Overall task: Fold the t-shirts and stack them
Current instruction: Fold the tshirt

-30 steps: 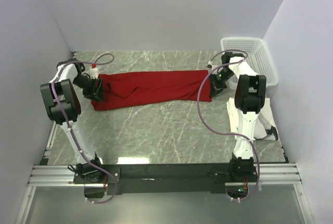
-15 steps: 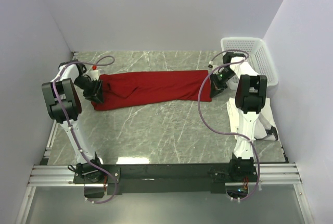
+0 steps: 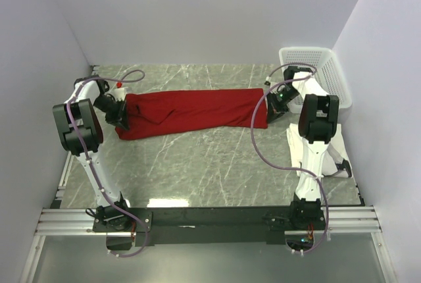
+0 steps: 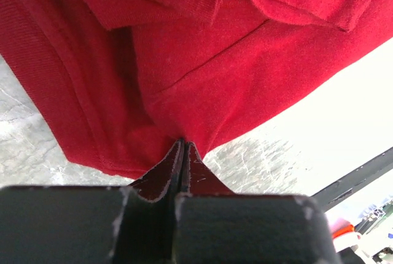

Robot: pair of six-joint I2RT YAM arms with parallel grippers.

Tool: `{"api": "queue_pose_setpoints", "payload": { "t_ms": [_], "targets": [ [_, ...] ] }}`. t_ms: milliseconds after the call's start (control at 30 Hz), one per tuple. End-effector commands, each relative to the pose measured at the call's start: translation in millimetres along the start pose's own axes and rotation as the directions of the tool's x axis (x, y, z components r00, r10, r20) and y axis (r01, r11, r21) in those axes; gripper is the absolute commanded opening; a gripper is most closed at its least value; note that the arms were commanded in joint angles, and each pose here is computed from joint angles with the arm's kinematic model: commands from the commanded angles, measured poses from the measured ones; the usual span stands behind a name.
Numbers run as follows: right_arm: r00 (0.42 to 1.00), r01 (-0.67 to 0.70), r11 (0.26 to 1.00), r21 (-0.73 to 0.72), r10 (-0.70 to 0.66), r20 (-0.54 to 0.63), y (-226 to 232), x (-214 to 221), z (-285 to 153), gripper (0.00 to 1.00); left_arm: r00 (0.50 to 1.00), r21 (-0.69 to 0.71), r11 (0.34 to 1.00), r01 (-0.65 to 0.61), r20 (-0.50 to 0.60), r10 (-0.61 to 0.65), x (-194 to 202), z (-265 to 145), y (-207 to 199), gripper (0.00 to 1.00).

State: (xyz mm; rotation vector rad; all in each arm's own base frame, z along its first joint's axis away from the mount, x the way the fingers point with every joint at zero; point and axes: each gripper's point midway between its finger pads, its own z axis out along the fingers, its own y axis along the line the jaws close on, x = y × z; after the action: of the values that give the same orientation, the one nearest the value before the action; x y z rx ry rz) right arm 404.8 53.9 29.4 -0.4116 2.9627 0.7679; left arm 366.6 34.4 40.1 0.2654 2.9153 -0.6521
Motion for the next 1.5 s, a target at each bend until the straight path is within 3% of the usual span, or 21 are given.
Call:
{"api": "queue_pose_setpoints", "payload": {
  "t_ms": [0,333,467,733,900,1000,1100,1467],
  "targets": [
    [0.999,0.029,1.0,-0.004,-0.028,0.032,4,-4,-17,0.0,0.999,0.007,1.0,-0.016,0.027,0.016,-9,-10,-4,0.0],
    [0.996,0.079,0.995,0.056,-0.081,0.035,0,0,-33,0.0,0.996,-0.023,0.998,-0.058,0.07,0.059,-16,-45,-5,0.0],
    [0.998,0.054,0.998,0.021,-0.055,0.034,5,-1,-30,0.0,0.997,-0.01,0.999,-0.053,0.062,0.054,-12,-42,-6,0.0],
    [0.996,-0.085,0.996,-0.04,0.086,0.023,5,3,-3,0.57,0.997,0.023,0.999,-0.046,0.057,0.045,-10,-34,-10,0.0],
    [0.995,-0.093,0.994,-0.055,0.094,0.026,4,-1,2,0.56,0.998,0.018,0.999,-0.044,0.054,0.043,-8,-34,-9,0.0],
    [0.996,-0.086,0.992,-0.089,0.088,0.025,9,-3,4,0.45,0.998,0.018,0.999,-0.043,0.051,0.042,-9,-33,-8,0.0],
    [0.996,-0.08,0.99,-0.115,0.083,0.019,15,-2,5,0.41,0.998,0.02,0.999,-0.045,0.049,0.043,-9,-32,-7,0.0],
    [0.997,-0.069,0.992,-0.106,0.073,0.04,17,-8,-1,0.39,0.998,0.025,0.999,-0.048,0.048,0.046,-10,-30,-7,0.0]
  ]
}}
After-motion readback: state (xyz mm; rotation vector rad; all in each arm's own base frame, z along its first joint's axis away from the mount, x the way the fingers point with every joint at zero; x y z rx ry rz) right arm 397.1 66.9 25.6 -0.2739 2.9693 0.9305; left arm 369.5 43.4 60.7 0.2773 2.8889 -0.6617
